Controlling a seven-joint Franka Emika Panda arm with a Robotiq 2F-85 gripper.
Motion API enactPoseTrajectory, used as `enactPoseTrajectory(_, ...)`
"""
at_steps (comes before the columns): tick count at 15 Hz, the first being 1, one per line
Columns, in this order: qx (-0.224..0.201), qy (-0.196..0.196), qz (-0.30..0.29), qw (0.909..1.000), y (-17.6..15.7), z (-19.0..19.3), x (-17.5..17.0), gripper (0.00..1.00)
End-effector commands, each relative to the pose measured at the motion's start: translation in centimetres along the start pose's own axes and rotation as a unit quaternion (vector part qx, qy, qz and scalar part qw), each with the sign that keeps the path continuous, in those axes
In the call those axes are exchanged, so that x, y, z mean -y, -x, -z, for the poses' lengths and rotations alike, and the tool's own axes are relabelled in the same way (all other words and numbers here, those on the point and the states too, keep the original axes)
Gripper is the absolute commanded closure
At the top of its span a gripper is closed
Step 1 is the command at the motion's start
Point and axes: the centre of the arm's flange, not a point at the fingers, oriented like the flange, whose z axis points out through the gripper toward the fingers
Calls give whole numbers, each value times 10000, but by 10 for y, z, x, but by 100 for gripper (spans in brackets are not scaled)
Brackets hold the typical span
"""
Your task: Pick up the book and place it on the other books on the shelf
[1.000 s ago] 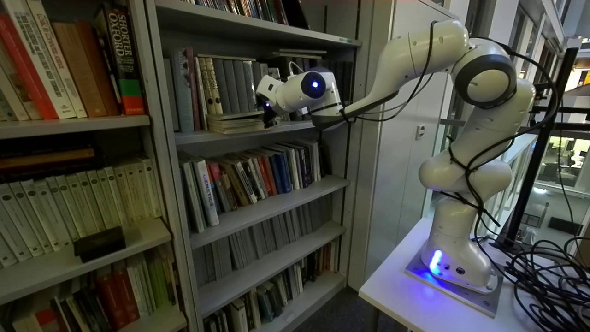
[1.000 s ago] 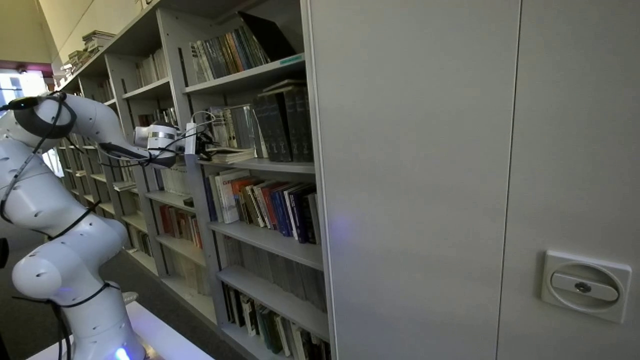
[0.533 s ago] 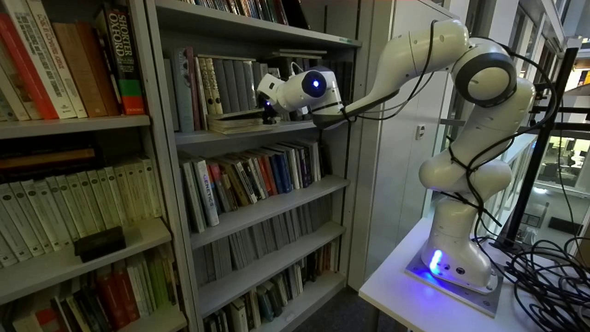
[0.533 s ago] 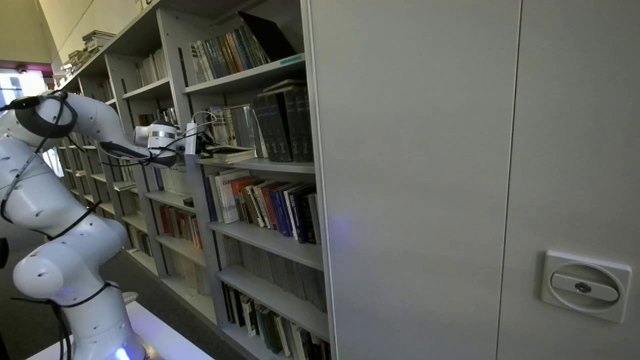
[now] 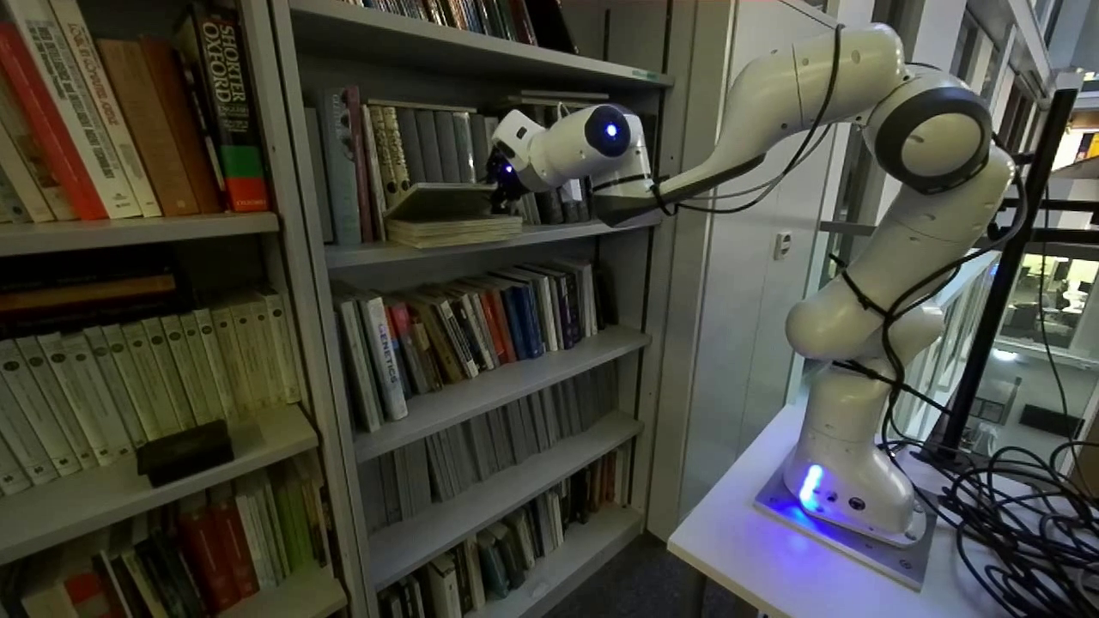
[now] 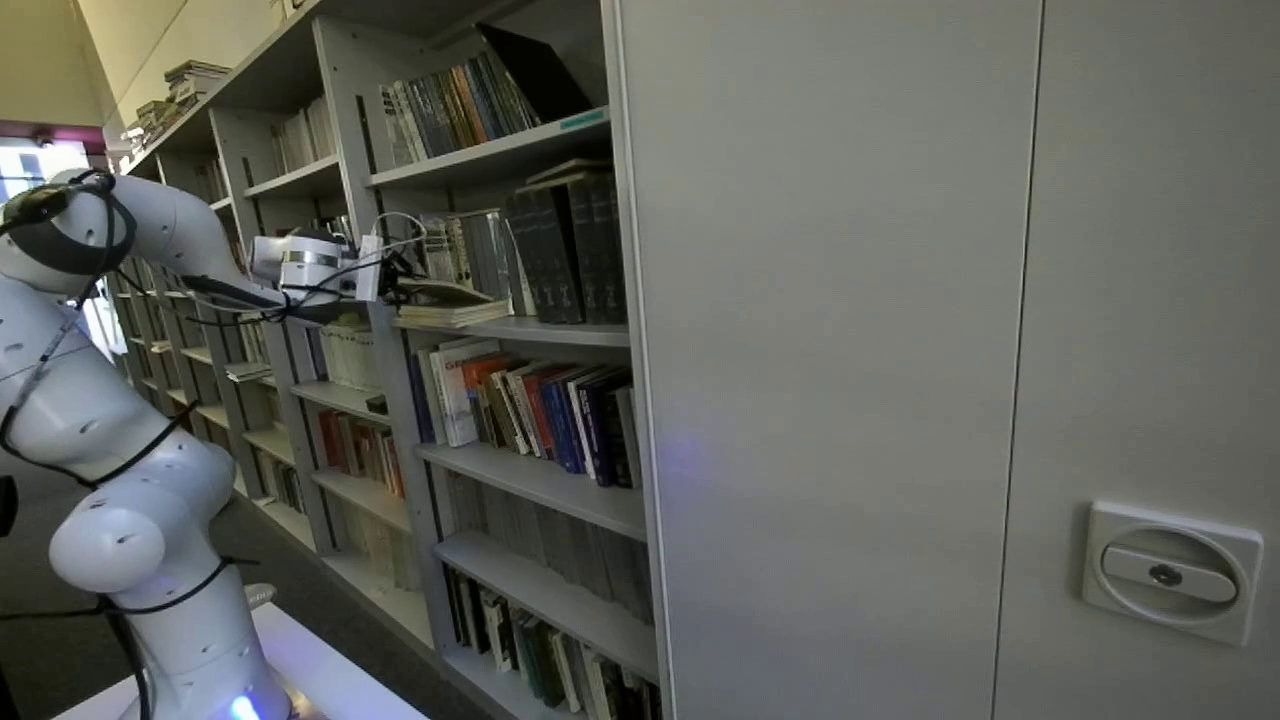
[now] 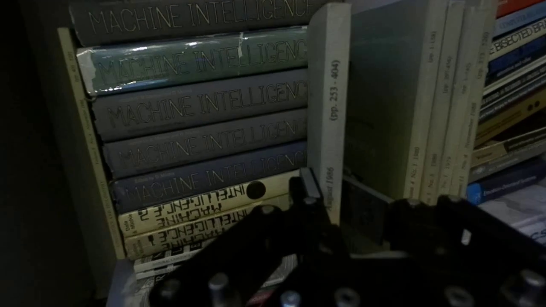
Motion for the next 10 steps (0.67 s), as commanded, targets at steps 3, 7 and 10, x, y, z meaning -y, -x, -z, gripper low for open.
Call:
enactPoseTrajectory(3, -71, 335, -186, 9992, 8, 46, -21, 96)
enactPoseTrajectory(7, 35, 567, -470, 9973, 11, 61, -35, 96)
enactPoseTrajectory(10, 59, 996, -890, 9910, 14, 74, -50, 96)
